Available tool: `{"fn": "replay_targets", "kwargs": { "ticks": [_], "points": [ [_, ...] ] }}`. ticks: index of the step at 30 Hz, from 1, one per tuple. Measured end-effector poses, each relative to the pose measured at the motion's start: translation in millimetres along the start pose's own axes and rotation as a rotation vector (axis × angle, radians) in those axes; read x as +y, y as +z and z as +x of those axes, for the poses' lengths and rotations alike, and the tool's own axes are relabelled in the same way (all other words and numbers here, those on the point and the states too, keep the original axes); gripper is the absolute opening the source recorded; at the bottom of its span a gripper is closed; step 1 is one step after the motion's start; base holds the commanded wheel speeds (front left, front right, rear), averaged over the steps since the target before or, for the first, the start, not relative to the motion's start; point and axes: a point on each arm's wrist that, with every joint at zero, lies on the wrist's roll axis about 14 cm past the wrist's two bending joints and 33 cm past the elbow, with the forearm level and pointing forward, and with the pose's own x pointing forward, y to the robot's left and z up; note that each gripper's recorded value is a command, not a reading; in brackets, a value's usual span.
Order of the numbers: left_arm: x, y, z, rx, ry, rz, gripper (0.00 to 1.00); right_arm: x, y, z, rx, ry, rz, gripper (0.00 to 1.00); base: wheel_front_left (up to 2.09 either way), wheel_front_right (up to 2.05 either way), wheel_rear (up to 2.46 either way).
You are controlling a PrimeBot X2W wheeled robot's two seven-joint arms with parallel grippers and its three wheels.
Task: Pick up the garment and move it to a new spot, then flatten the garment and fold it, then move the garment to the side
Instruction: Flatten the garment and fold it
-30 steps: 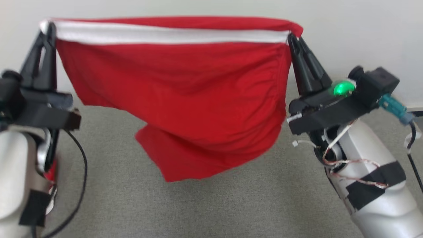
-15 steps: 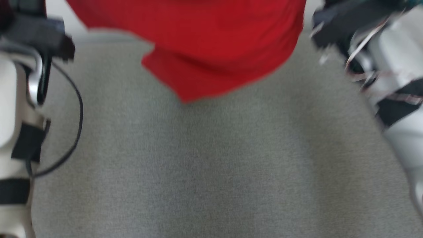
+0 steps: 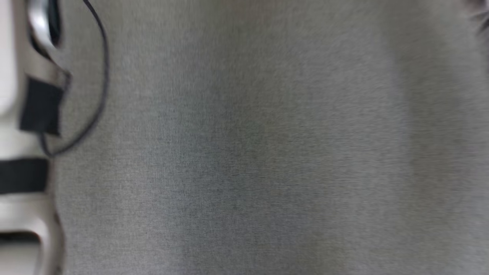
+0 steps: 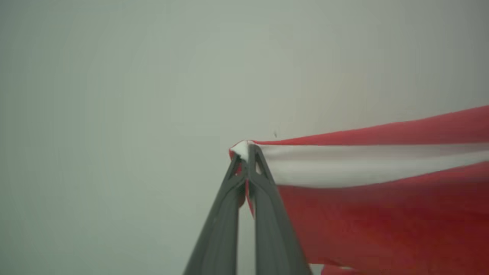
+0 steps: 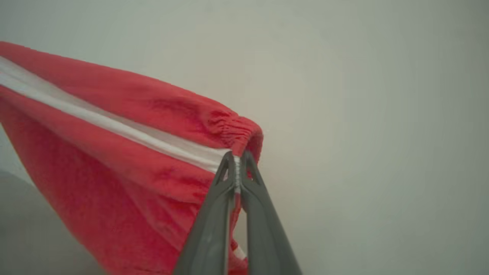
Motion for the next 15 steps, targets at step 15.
{"fn": "replay_targets", "kwargs": {
  "ticks": [15],
  "points": [
    [-30, -158, -237, 0.604, 0.070, -0.243, 0.00, 126, -133, -172, 0.380, 0.160, 0.418, 0.00, 0.00, 0.00, 0.00]
  ]
}}
